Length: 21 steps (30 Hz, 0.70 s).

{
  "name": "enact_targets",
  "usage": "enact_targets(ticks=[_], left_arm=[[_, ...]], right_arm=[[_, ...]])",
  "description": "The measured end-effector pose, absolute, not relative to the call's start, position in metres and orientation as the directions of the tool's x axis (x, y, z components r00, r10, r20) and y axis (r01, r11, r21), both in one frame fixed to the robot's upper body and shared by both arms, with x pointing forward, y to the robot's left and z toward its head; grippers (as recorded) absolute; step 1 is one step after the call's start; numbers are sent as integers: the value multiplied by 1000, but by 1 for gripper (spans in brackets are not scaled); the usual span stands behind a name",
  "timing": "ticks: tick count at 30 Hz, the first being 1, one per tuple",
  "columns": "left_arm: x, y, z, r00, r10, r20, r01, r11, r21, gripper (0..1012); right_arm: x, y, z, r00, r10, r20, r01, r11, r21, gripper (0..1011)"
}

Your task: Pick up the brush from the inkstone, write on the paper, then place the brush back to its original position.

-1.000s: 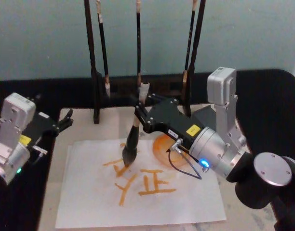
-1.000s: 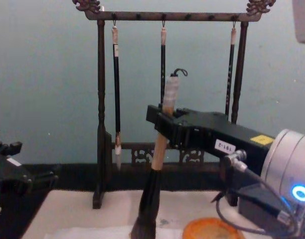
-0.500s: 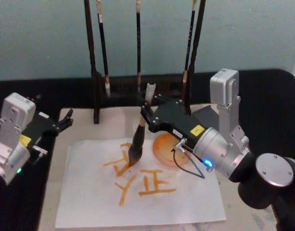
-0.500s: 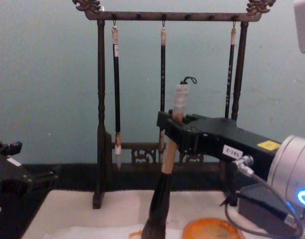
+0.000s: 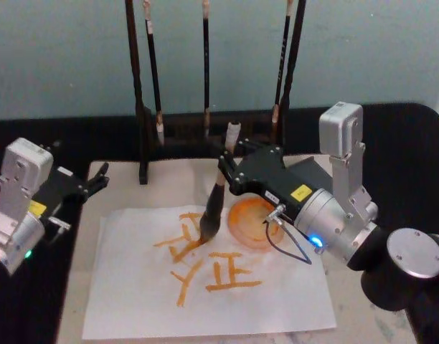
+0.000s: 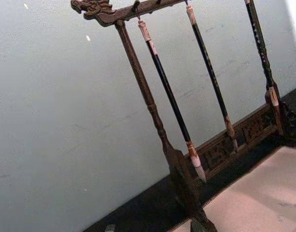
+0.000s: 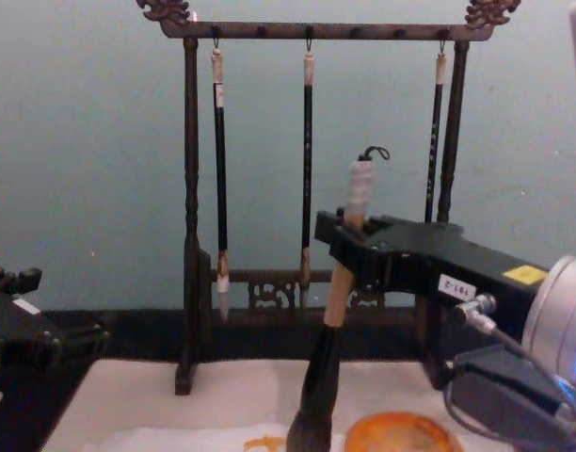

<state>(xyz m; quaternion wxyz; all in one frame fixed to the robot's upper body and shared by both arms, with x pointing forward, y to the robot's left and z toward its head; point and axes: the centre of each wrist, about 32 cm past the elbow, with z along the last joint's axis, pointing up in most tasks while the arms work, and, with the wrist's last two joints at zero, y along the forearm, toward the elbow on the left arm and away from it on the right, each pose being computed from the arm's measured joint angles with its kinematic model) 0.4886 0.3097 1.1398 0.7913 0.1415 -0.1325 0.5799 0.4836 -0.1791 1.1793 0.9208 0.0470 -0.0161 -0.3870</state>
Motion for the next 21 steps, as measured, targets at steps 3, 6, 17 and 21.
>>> enact_targets(ticks=[3,6,17,21], left_arm=[[489,310,1140,292,880,374,-955,287,70,1010],[489,310,1140,292,880,374,-955,287,70,1010],[489,310,1140,292,880,374,-955,287,70,1010],[489,310,1140,292,880,374,-955,287,70,1010]], right_arm=[[484,-181,1179,696,-718,-4,715,692,98,176],[484,-182,1179,691,-723,-2,720,687,97,176],[484,-187,1180,677,-736,5,732,674,98,176],[485,-189,1180,673,-740,7,736,670,98,176]])
